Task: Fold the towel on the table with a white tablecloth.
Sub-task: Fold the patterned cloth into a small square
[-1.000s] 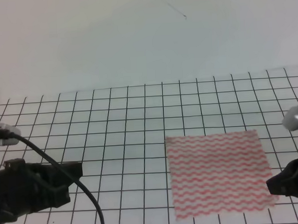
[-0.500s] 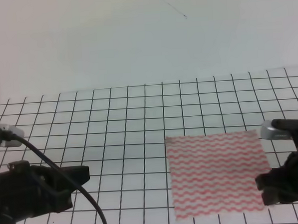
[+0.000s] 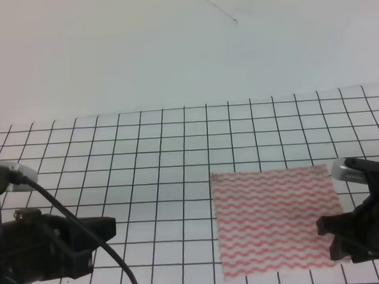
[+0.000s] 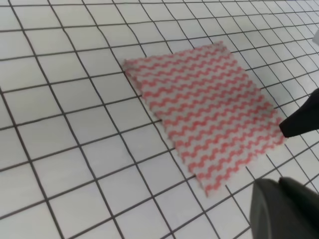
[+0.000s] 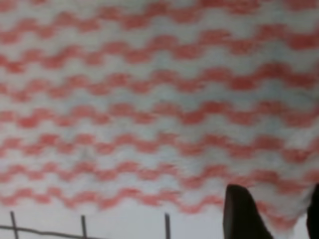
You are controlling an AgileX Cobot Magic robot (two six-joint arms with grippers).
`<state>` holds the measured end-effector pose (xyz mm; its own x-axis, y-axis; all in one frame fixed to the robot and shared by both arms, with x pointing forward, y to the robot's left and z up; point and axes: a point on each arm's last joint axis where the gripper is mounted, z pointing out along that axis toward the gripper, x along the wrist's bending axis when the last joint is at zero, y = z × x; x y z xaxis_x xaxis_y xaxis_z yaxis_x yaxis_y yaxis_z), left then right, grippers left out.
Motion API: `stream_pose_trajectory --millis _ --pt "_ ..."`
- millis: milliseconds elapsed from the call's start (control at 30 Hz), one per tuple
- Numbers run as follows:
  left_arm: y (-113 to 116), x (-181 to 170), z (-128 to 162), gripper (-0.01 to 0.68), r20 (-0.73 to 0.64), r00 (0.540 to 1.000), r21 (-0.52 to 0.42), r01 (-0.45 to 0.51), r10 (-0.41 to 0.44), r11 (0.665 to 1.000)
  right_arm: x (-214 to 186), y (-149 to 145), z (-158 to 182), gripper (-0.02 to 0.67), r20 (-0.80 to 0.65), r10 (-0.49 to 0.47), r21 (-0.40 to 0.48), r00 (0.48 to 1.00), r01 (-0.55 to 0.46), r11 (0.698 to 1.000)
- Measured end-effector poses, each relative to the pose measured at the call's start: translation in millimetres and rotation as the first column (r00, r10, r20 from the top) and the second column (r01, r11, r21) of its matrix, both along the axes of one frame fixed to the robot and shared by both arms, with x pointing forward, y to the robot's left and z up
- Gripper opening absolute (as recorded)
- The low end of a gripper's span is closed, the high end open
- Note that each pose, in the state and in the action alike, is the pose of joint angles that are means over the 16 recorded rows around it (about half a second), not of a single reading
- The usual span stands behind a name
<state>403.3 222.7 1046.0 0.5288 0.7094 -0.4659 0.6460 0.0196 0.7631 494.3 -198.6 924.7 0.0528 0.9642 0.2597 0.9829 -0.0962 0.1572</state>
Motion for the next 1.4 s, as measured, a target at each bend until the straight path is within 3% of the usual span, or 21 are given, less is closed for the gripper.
stream_pose_trajectory --millis 300,833,1400 --pt "-1 -1 0 0.001 -0.001 1.0 0.002 0.019 -0.019 1.0 6 2 -10 0.243 -0.009 -0.018 -0.003 1.0 0.018 1.0" --pt "-1 -2 0 0.001 -0.003 1.0 0.0 0.023 -0.023 1.0 46 12 19 0.045 0.116 0.034 0.004 0.993 -0.035 0.999" --pt "-2 -3 -1 0.001 -0.01 0.999 0.006 0.036 -0.036 0.999 111 17 23 0.01 0.249 0.083 -0.063 0.965 -0.069 0.996"
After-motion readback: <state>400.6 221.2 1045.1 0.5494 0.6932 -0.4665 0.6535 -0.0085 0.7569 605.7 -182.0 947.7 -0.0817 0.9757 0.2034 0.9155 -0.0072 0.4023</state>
